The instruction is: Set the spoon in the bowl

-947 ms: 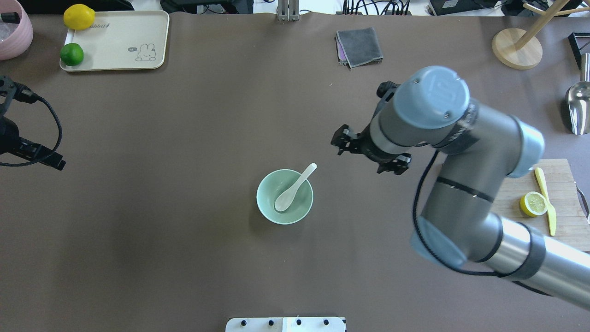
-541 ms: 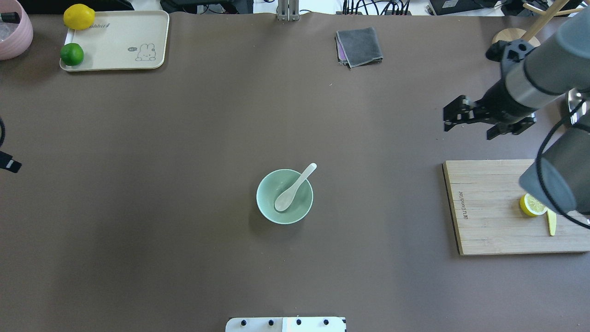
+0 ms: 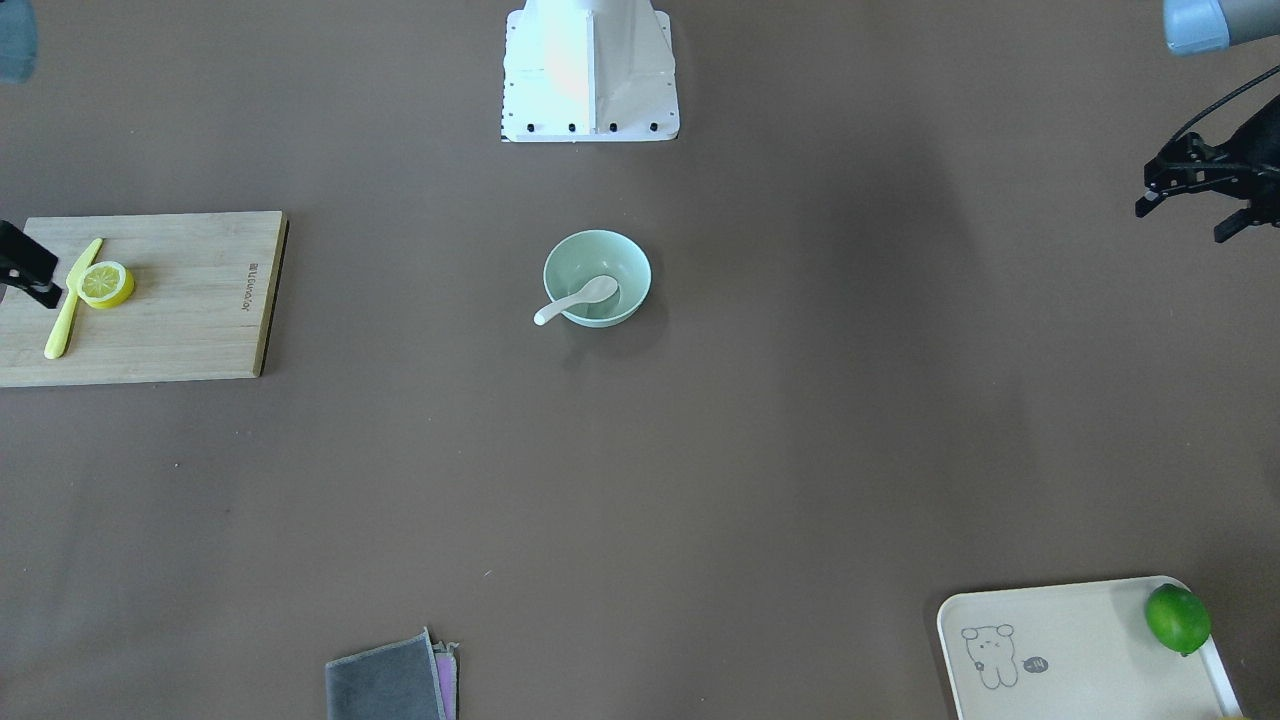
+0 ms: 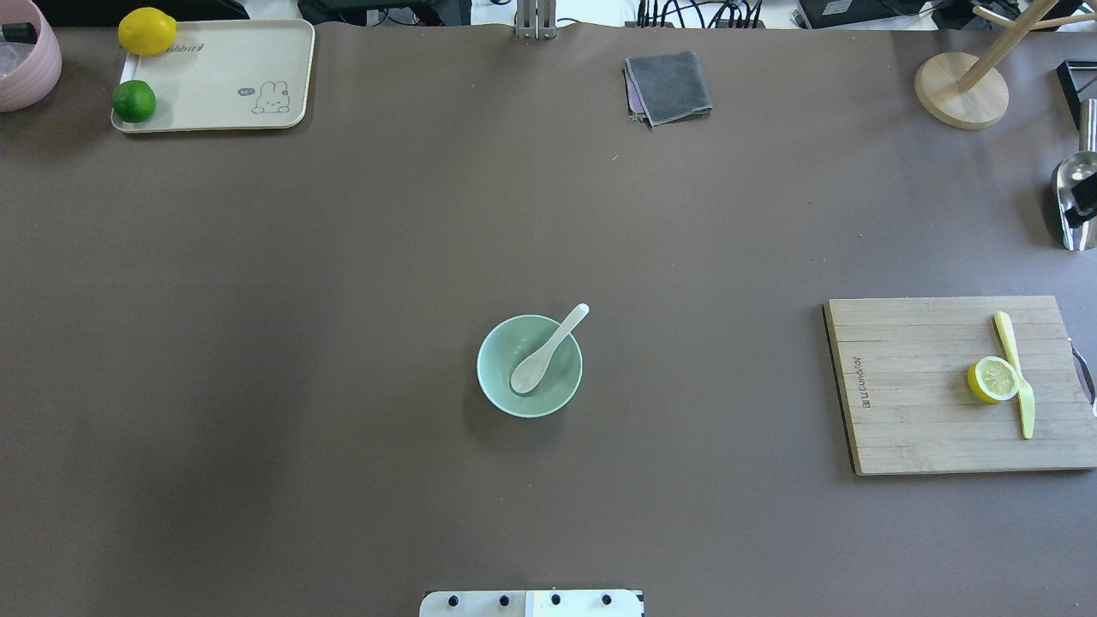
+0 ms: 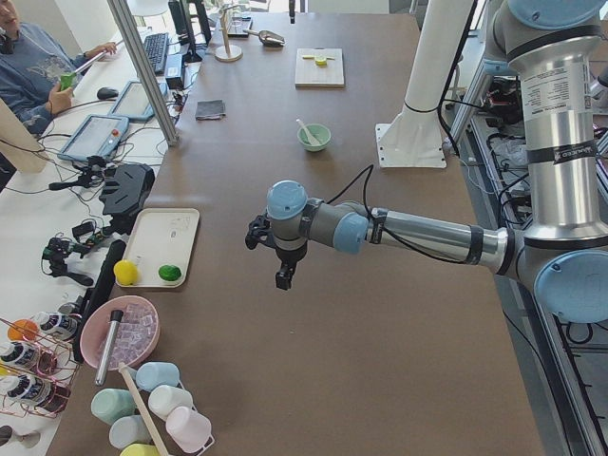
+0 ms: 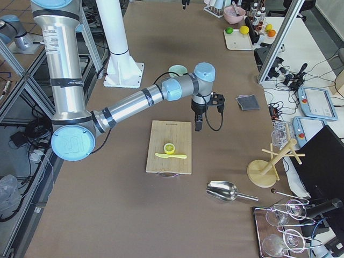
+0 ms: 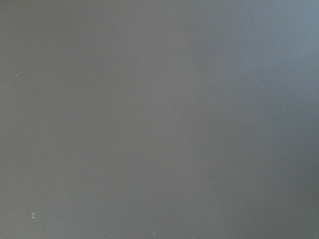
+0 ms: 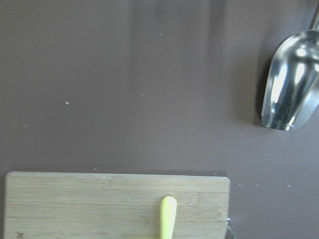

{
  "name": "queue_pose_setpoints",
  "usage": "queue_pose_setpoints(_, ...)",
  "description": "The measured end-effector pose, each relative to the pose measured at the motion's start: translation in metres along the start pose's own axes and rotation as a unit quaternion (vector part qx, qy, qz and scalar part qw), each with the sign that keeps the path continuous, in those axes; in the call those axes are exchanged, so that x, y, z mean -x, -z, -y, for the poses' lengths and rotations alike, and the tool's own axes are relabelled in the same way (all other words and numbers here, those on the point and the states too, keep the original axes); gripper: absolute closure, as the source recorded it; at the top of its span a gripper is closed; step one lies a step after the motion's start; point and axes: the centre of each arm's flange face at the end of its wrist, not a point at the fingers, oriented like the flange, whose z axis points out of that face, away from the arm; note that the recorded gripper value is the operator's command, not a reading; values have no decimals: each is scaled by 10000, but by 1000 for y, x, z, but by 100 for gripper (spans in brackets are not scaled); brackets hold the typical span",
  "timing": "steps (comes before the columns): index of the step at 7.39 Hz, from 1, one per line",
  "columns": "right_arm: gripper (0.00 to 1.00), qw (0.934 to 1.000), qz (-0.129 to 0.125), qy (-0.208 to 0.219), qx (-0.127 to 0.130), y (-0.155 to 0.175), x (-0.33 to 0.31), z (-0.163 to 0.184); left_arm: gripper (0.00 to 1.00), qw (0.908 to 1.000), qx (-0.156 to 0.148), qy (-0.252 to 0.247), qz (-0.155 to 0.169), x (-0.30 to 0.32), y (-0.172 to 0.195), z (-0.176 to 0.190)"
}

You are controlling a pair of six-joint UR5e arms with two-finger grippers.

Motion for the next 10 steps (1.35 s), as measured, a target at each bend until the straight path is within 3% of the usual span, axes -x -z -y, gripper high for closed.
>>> queue_pose_setpoints(2,0,9996,-66,222,167,-13,-64,-10,2,9981,80,441,-432,32,-2,-8)
queue_pose_setpoints(4,0,9992,-73,346,211,-17,-93,-25,2,9958,149,663,-619,44,-6,-8)
queue_pose_setpoints(7,0,9992,-35,402,85,-36,-122,-59,2,9977,92,647,-202,51,3,12)
queue_pose_setpoints(10,0,9991,230,355,-7,-40,-134,-79,2,9986,147,492,131,43,16,36)
